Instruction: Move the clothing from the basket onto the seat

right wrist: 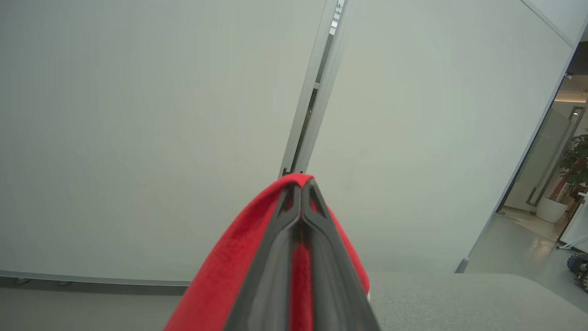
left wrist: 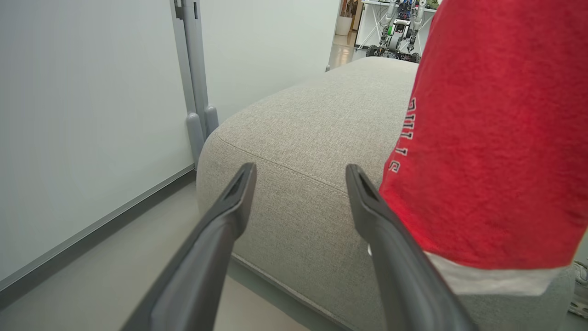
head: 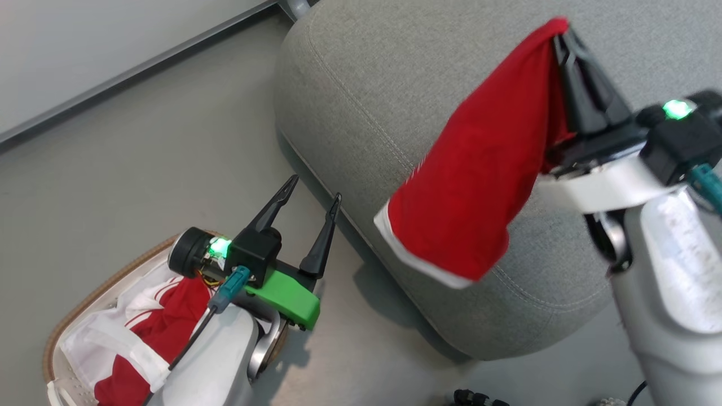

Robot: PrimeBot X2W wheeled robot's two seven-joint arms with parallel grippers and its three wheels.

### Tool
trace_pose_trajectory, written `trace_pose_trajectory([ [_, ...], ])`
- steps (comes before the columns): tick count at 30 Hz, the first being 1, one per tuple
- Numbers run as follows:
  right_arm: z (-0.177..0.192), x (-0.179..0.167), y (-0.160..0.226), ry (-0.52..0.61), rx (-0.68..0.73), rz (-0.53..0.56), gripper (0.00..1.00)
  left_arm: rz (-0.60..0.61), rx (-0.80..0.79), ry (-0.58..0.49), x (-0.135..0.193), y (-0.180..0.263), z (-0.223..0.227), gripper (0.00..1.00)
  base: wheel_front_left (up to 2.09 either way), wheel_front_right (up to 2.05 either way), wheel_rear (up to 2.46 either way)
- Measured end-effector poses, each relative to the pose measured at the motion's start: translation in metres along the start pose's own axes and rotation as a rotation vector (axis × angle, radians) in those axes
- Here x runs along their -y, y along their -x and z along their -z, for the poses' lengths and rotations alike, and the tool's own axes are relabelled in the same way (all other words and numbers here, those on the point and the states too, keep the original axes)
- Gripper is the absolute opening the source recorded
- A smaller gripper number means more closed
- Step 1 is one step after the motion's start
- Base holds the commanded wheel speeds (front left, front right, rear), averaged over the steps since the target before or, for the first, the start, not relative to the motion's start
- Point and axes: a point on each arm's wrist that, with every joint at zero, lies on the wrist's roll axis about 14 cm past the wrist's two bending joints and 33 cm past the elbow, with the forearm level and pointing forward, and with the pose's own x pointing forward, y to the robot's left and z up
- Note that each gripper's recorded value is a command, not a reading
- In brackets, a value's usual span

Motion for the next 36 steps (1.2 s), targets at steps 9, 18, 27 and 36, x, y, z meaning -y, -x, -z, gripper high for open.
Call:
trace_pose_trajectory([
  [9, -0.049, 0.053, -0.083, 0.319, 0.147, -0.007, 0.00, 0.001, -0.027, 0.016, -0.027, 0.001, 0.027, 1.00, 0.00, 0.00, 0.00],
  [18, 0.012, 0.076, -0.125, 0.389, 0.019, 0.041, 0.00, -0.013, -0.040, 0.032, -0.056, 0.004, 0.051, 1.00, 0.00, 0.00, 0.00],
  [27, 0.163, 0.047, -0.090, 0.294, -0.326, 0.041, 0.00, -0.074, -0.087, 0.074, -0.088, 0.020, 0.085, 1.00, 0.00, 0.00, 0.00],
  [36, 0.245, 0.045, -0.006, 0.222, -0.598, 0.107, 0.00, -0.167, -0.111, 0.087, -0.113, 0.039, 0.092, 1.00, 0.00, 0.00, 0.00],
])
